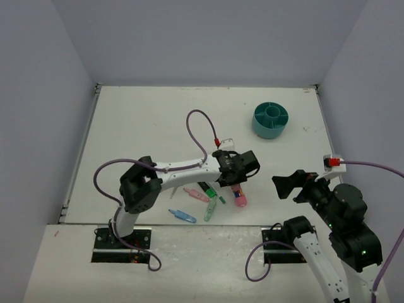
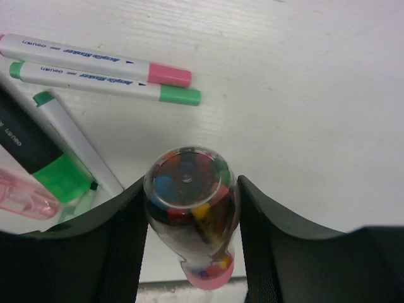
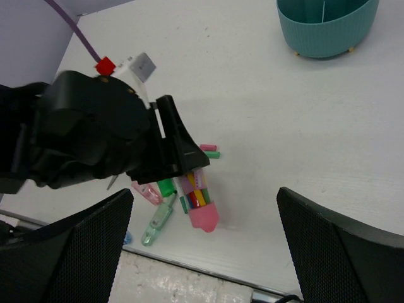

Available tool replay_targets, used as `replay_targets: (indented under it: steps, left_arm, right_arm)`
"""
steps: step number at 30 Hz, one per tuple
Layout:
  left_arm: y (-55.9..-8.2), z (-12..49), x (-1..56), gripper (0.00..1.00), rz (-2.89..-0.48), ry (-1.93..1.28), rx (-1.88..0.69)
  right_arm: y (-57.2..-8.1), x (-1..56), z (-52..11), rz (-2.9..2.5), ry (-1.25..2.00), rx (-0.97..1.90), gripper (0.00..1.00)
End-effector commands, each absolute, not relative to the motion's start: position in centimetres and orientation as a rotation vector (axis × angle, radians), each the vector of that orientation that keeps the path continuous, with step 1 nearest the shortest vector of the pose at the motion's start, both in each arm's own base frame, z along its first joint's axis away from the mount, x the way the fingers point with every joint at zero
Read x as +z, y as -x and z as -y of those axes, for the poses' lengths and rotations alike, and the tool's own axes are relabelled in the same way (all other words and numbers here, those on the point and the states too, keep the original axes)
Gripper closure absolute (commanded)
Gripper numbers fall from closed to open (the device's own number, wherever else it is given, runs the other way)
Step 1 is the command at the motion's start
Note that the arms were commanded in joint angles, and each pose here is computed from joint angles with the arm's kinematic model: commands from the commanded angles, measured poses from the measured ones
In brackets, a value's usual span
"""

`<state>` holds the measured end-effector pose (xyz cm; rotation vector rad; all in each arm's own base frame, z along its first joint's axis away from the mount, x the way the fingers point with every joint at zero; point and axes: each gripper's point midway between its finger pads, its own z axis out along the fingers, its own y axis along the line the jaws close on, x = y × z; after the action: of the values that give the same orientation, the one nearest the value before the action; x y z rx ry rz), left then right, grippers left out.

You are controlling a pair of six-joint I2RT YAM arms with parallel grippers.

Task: Sort the stationery into containers
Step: Pick up the stationery from the center of the board, then place the stationery in the storage box.

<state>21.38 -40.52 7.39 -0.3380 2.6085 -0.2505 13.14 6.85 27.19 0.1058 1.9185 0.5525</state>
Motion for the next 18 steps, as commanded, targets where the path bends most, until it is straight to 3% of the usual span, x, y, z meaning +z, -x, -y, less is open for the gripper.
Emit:
replay_targets:
  steps: [1, 7, 13, 18]
  left_arm:
    - [-23.2, 41.0, 17.4, 1.00, -2.372, 0.410, -0.556]
    - [-23.0, 40.5, 21.9, 1.00, -2.298, 0.408, -0.692]
    - [-22.1, 37.9, 29.0, 1.00, -2.139, 0.495, -0.954]
    - [-21.4, 35.5, 33.5, 1.00, -1.968, 0.566, -1.165]
  right_arm:
    - [-13.9, 27.1, -7.9, -1.916, -0.079, 0.599, 0.01]
    - [-13.8, 27.6, -8.6, -1.916, -0.062, 0.640, 0.01]
    - [-11.1, 29.2, -14.2, -1.796, 0.265, 0.997, 0.01]
    - [-11.2, 29.6, -16.6, -1.688, 0.339, 1.177, 0.01]
